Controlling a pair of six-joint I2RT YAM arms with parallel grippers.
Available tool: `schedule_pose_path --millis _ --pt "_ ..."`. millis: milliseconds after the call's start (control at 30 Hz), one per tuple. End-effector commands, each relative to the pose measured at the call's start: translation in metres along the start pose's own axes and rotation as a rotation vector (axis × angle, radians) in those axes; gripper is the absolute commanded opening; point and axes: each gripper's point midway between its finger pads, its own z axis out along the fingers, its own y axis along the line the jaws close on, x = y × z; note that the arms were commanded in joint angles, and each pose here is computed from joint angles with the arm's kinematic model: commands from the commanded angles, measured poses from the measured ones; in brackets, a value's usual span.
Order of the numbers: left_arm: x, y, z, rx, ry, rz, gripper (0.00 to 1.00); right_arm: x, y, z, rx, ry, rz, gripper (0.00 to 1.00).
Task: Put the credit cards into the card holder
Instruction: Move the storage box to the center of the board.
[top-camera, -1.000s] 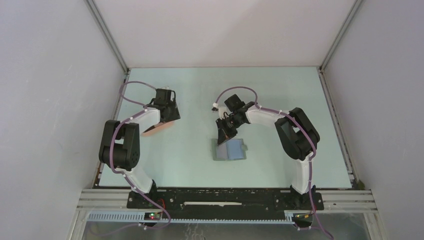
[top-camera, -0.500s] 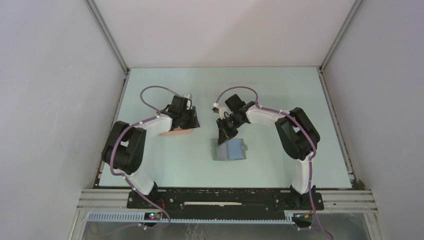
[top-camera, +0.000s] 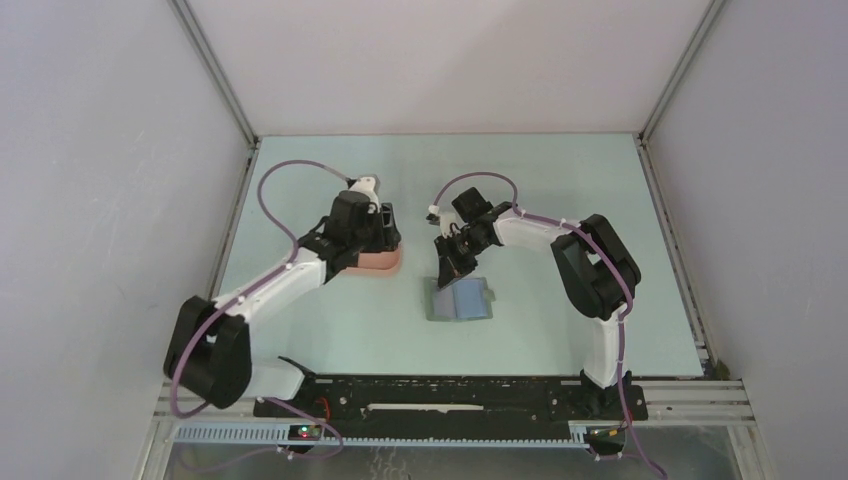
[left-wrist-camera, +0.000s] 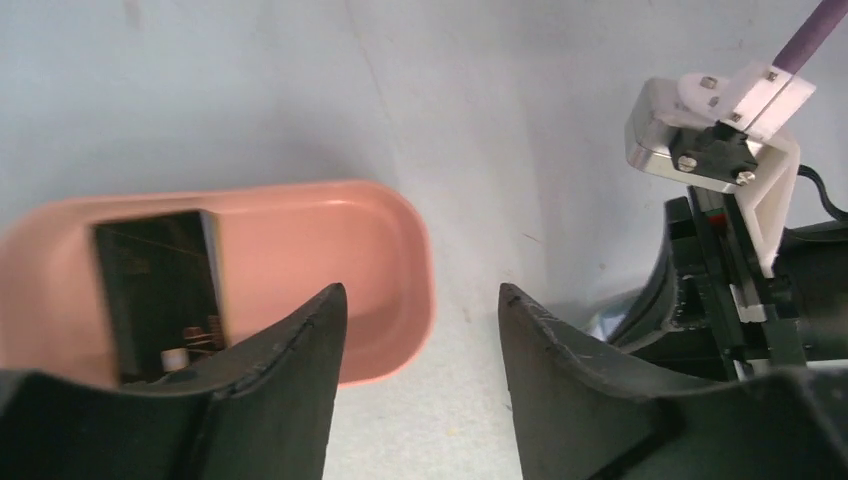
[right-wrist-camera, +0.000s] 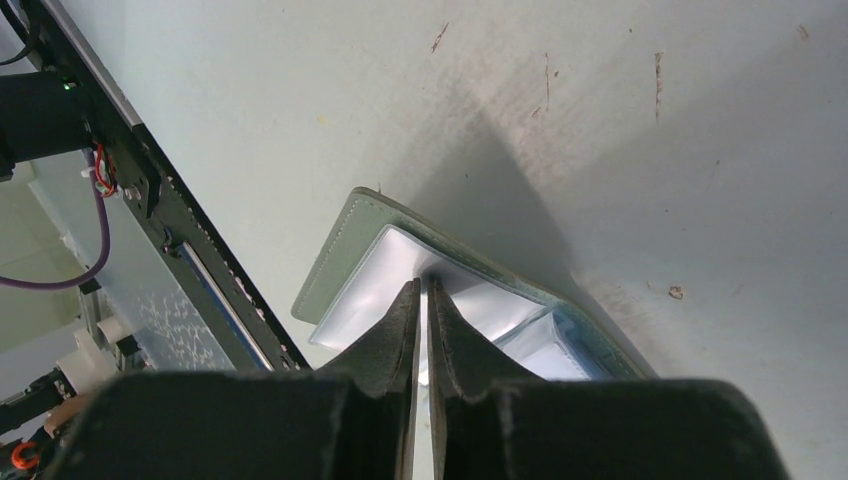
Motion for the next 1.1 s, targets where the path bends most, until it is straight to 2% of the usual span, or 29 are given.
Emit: schedule_pose_path --millis 0,100,433,767,1067 --pt "-0.010 0.048 -0.021 -0.220 -0.089 0.132 0.66 -0.019 0.013 -0.012 -0.020 -0.050 -0.054 0.13" --pt "-0.007 0.075 -0.024 -0.363 -0.071 0.194 0.73 -0.019 0.013 -0.012 -0.020 -0.049 -0.058 0.13" --pt "0.001 0.117 0.006 -0.585 0.119 0.439 0.76 -0.017 0.012 -0.008 -0.018 -0.041 -0.062 0.14" --pt "0.002 0.126 0.022 -0.634 0.185 0.512 0.71 -0.016 0.012 -0.005 -0.021 -0.030 -0.059 0.14" --pt "0.002 0.124 0.030 -0.629 0.224 0.529 0.72 -0.016 0.013 -0.005 -0.022 -0.029 -0.063 0.15"
